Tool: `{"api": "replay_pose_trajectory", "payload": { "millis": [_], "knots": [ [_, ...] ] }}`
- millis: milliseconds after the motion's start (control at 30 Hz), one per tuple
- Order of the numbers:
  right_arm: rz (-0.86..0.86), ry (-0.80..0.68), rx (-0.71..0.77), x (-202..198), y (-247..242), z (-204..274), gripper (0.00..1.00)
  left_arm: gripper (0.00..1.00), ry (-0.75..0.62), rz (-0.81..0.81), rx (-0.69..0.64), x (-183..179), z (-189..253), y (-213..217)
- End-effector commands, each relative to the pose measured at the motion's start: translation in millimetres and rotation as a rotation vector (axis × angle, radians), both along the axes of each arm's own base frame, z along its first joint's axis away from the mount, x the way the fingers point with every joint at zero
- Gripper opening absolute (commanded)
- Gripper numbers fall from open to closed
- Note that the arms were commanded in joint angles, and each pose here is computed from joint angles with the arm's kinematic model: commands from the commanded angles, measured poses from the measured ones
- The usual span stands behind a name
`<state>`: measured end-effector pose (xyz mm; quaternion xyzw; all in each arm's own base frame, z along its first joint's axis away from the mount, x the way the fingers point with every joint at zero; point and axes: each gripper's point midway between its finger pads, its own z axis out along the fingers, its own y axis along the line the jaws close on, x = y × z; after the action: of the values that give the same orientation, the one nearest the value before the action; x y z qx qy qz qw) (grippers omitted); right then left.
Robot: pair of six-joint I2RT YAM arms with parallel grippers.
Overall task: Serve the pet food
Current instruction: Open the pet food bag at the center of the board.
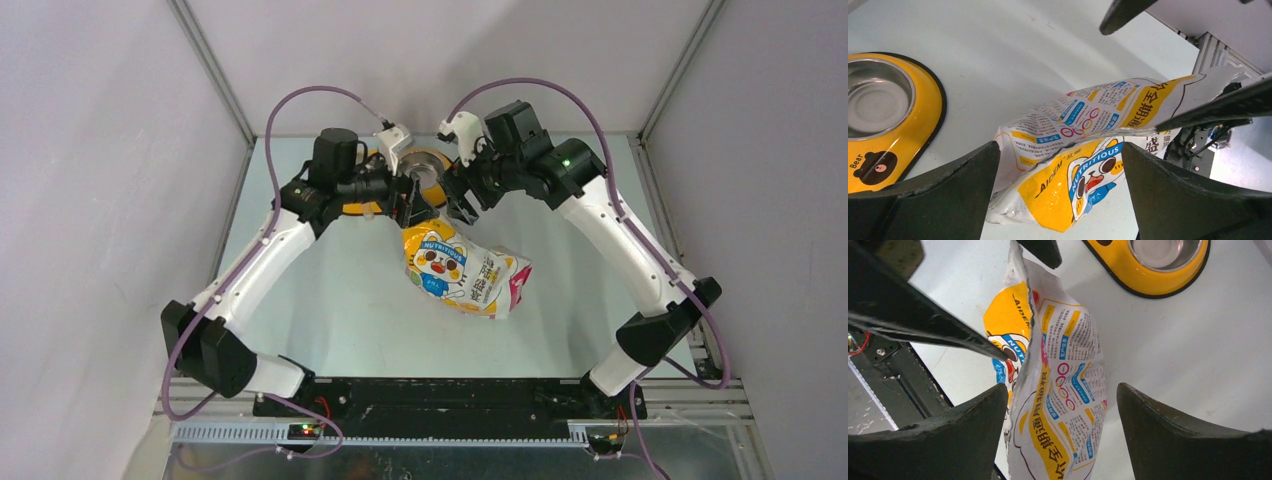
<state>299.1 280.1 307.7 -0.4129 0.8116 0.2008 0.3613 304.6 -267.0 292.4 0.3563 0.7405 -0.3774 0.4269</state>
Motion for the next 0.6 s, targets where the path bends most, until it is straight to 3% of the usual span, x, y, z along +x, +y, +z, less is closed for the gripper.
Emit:
{"api": "replay_pose_trajectory", "payload": {
  "millis": [0, 567],
  "knots": [
    [0.023, -0.021, 0.051, -8, 2, 14, 0.83, 1.0, -0.015, 0.017, -0.03, 9, 15, -6],
    [-0.074, 0.012, 0.022, 24, -6, -12, 0.83, 1.0, 0.023, 0.046, -0.082, 25, 28, -17]
  ]
}}
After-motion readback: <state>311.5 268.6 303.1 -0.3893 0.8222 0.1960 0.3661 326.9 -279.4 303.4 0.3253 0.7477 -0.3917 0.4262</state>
